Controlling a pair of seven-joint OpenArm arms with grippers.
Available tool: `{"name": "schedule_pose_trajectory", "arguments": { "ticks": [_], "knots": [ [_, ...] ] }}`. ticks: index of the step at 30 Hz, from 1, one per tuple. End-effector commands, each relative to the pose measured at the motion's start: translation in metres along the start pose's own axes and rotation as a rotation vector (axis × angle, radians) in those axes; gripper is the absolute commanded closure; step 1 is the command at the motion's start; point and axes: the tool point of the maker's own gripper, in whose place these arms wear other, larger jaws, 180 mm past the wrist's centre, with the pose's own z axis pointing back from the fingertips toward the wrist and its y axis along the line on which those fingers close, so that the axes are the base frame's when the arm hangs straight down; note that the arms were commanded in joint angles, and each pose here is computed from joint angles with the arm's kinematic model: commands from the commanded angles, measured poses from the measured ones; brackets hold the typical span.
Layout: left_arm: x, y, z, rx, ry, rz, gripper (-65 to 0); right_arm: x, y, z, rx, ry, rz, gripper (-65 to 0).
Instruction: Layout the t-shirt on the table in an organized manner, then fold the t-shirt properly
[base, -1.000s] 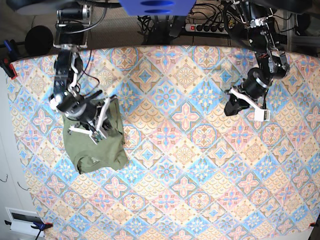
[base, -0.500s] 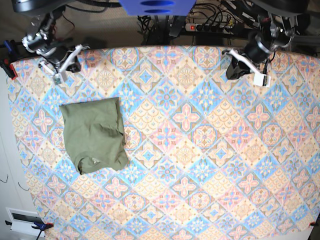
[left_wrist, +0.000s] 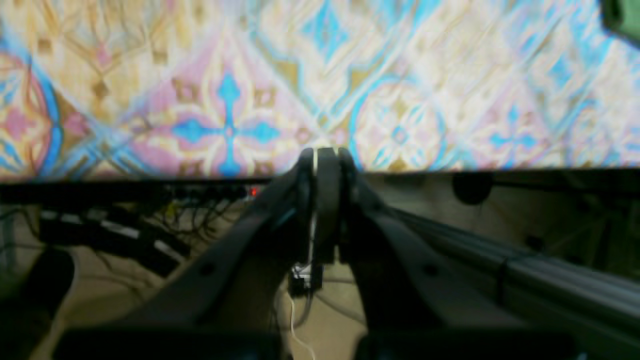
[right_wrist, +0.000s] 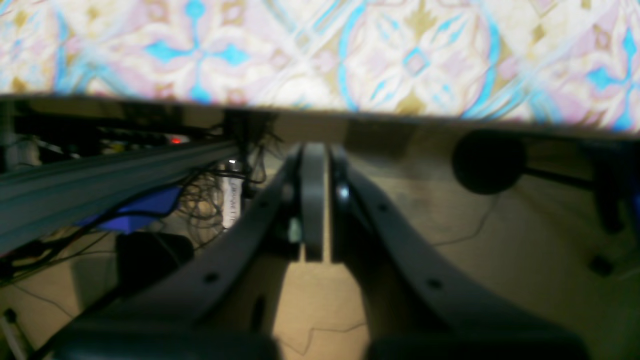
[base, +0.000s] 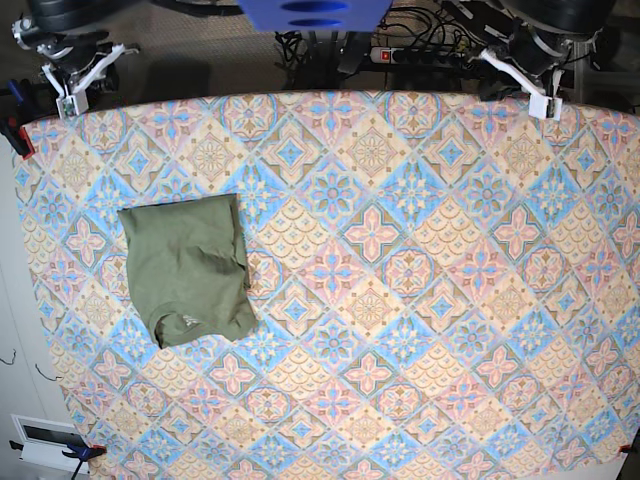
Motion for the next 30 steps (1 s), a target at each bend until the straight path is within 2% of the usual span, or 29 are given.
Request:
{"name": "schedule_pose_trajectory", "arguments": {
  "ticks": [1, 7, 9, 12, 15, 18, 22, 28, 30],
  "knots": [
    [-0.009, 0.002, 0.006, 0.007, 0.027, -0.003, 0.0, -0.01, -0.007, 0.007, -0.02, 0.028, 0.01, -1.8],
    [-0.034, 0.015, 0.012, 0.083, 0.119, -0.052, 0.0, -0.065, -0.027, 0.007, -0.107, 0.231, 0.032, -1.8],
    [-0.041, 0.022, 0.012, 0.113, 0.145, -0.062, 0.0, -0.089, -0.032, 0.005, -0.117, 0.301, 0.006, -1.8],
    [-0.062, 0.039, 0.009, 0.154, 0.204, -0.034, 0.0, -0.133, -0.032, -0.003, -0.088, 0.39, -0.084, -1.8],
    [-0.071, 0.049, -0.005, 0.158, 0.219, -0.009, 0.0, -0.156, -0.007, -0.026, 0.009, 0.4, -0.12, -1.8],
    [-0.092, 0.048, -0.019, 0.149, 0.274, -0.044, 0.0, -0.178, 0.012, -0.04, 0.075, 0.426, -0.134, -1.8],
    [-0.126, 0.035, -0.042, 0.104, 0.304, -0.075, 0.0, -0.201, 0.019, -0.062, 0.092, 0.481, -0.114, -1.8],
    [-0.164, 0.034, -0.07, 0.08, 0.373, -0.074, 0.0, -0.227, 0.03, -0.095, 0.119, 0.522, -0.189, -1.8],
    [-0.172, 0.035, -0.077, 0.074, 0.382, -0.06, 0.0, -0.234, 0.035, -0.103, 0.129, 0.506, -0.224, -1.8]
  ]
}}
